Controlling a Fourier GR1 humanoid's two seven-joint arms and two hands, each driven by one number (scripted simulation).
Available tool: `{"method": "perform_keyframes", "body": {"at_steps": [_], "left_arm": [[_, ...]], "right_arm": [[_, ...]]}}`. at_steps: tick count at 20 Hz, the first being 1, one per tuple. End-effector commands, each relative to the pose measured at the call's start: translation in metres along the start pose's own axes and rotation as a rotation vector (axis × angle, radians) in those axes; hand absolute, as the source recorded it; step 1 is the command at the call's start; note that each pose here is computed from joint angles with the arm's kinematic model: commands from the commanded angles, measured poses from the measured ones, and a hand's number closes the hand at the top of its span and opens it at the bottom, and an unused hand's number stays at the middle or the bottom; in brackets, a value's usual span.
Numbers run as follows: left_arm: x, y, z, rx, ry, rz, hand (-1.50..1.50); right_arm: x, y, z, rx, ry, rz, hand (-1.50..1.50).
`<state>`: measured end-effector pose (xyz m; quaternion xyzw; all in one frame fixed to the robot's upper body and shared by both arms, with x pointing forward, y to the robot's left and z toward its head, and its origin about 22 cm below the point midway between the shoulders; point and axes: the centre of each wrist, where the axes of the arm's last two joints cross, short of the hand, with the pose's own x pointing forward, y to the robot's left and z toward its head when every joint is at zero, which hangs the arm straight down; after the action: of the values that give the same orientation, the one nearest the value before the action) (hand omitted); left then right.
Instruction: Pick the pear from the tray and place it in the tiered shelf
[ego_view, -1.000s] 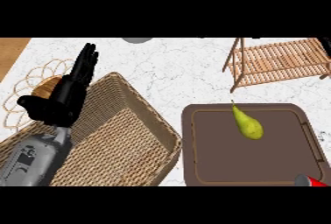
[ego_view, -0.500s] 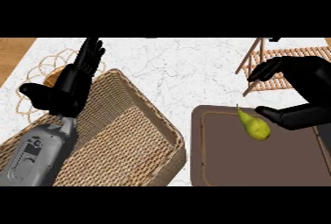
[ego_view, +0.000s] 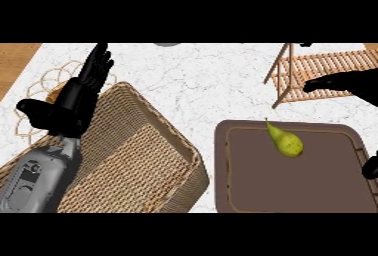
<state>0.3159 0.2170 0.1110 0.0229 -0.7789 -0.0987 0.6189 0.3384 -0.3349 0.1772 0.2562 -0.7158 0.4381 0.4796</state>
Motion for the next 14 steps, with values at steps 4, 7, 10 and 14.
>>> {"method": "perform_keyframes", "body": {"at_steps": [4,7,10,14], "left_arm": [[-0.034,0.023,0.028,0.004,0.205,0.001,0.0],[-0.045,0.022,0.035,-0.005,0.193,-0.017,0.0],[-0.042,0.026,0.034,-0.012,0.199,-0.013,0.0],[-0.047,0.037,0.038,0.015,0.201,-0.003,0.0]], "right_arm": [[0.043,-0.031,0.007,0.153,0.001,0.174,-1.5],[0.053,-0.027,-0.01,0.201,0.039,0.267,-1.5],[0.055,-0.021,-0.017,0.266,0.076,0.297,-1.5],[0.048,-0.01,-0.018,0.299,0.079,0.314,-1.5]]}}
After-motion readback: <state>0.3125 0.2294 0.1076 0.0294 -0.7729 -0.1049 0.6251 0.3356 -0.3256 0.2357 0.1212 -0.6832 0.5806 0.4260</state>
